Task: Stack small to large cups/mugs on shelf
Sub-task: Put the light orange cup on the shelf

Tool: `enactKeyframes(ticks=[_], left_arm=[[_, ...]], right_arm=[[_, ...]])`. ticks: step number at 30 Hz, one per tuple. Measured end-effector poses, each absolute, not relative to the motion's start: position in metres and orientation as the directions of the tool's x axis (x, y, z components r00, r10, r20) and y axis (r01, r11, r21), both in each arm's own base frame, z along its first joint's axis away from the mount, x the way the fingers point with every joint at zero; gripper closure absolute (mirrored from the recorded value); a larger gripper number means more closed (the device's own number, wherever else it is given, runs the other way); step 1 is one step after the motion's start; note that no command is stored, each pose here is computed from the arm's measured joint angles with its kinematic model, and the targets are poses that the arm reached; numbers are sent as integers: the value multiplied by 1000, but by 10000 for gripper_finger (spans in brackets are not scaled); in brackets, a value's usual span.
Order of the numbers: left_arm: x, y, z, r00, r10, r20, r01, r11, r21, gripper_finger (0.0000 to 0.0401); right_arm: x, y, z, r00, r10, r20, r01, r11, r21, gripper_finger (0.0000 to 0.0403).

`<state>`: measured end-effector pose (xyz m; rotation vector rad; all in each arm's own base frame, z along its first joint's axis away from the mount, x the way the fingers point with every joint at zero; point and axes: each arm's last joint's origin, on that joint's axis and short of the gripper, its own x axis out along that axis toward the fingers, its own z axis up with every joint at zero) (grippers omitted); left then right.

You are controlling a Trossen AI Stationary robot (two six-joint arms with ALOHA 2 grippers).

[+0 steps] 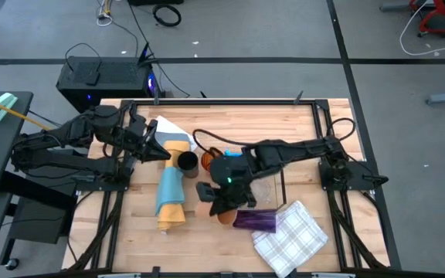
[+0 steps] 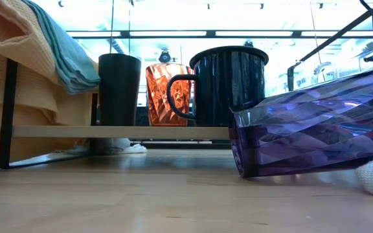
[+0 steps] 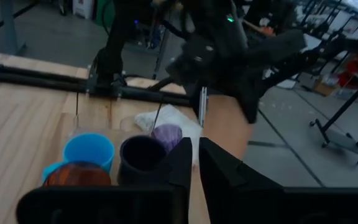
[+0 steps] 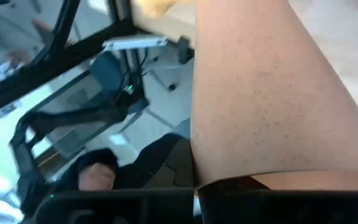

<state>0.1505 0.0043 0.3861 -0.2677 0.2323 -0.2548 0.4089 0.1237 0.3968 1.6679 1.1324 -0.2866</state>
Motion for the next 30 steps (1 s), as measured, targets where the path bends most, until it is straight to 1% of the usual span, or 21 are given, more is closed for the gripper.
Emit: enactKeyframes(ticks=[3,9,13,19,25,30], left_arm=[[150,4,384,937,-278,-212,211,934,-289,361],[149,4,385,938,-277,-207,219,939,-264,366],[147,4,386,940,-277,-198,226,942,-247,369],[143,4,388,943,-277,-185,232,945,-229,361],[140,3,389,944,-277,-180,234,945,-227,365],[133,3,398,949,-277,-149,243,947,-212,373]], right_arm=[[410,111,392,500,513,-698,811,6,585,400],[420,92,381,492,484,-724,829,-8,559,400],[430,91,369,478,485,-732,841,-12,541,400],[444,88,352,474,482,-737,842,-1,540,400],[450,80,344,473,466,-748,847,-7,531,400],[454,71,340,478,448,-755,846,-7,532,400]])
